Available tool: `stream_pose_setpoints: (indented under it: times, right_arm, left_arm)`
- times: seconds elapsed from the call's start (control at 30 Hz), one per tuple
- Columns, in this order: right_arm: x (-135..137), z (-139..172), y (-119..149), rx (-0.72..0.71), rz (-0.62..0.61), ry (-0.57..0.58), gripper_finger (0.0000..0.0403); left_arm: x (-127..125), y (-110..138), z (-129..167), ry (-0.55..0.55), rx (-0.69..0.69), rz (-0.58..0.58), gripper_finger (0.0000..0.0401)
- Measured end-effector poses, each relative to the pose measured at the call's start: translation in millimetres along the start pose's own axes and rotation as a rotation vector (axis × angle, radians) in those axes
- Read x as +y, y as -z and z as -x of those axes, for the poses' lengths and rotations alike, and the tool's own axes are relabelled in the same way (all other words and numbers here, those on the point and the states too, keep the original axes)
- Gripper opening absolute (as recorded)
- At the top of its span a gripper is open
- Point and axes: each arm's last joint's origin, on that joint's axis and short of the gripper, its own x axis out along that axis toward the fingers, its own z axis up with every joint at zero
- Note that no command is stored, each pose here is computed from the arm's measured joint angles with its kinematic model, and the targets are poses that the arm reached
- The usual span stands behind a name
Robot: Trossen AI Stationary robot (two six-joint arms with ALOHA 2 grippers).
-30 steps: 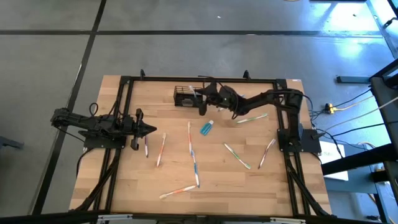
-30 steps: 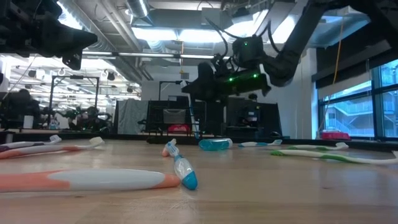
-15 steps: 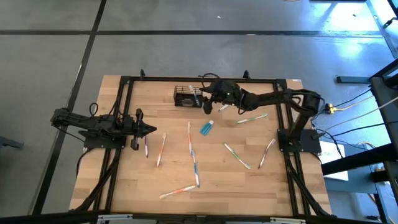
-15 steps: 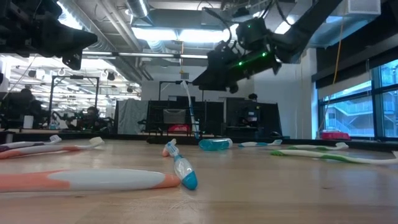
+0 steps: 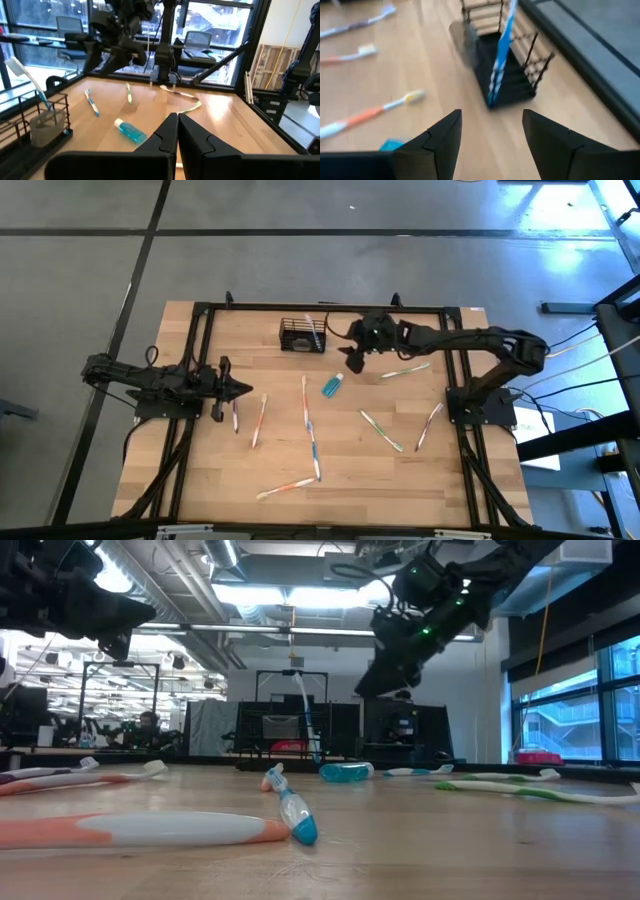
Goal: Pick & Place toothbrushing station
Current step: Put the left purple toothbrush into the black wire organizer
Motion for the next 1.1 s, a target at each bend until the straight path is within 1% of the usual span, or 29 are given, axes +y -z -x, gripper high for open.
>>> stream_pose_setpoints:
  times: [0.17, 0.27, 0.43, 0.6, 0.67, 0.8, 0.83, 0.9, 1.0, 1.1]
  right_arm:
    - [5, 8, 25, 0.044, 0.009, -0.009, 0.0196]
    - [6, 17, 41, 0.05, 0.004, 0.019, 0.0187]
    - [4, 35, 57, -0.041, -0.019, 0.093, 0.0174]
    - [3, 53, 59, -0.126, -0.025, 0.112, 0.0169]
    - [3, 58, 56, -0.156, -0.025, 0.112, 0.017]
    - [4, 67, 44, -0.272, 0.01, 0.115, 0.0171]
    - [4, 69, 41, -0.307, 0.019, 0.116, 0.017]
    - [4, 75, 33, -0.386, 0.043, 0.122, 0.0169]
    - [3, 84, 21, -0.519, 0.066, 0.166, 0.0168]
    - [1, 93, 13, -0.623, 0.043, 0.24, 0.0168]
  left_arm:
    - [0, 0, 0, 0.0, 0.0, 0.002, 0.0006]
    - [0, -1, 0, -0.005, -0.008, 0.003, 0.0006]
    - [1, -2, 0, -0.051, -0.021, 0.01, 0.0016]
    - [3, -4, 0, -0.108, -0.05, 0.03, 0.0052]
    - [5, -4, 1, -0.174, -0.061, 0.044, 0.0074]
    - [10, -5, 2, -0.376, -0.092, 0.061, 0.0126]
    - [12, -5, 3, -0.432, -0.105, 0.08, 0.0139]
    - [14, -5, 4, -0.524, -0.14, 0.153, 0.0162]
    - [16, -6, 5, -0.592, -0.183, 0.239, 0.0187]
    - [17, -9, 6, -0.633, -0.226, 0.264, 0.0195]
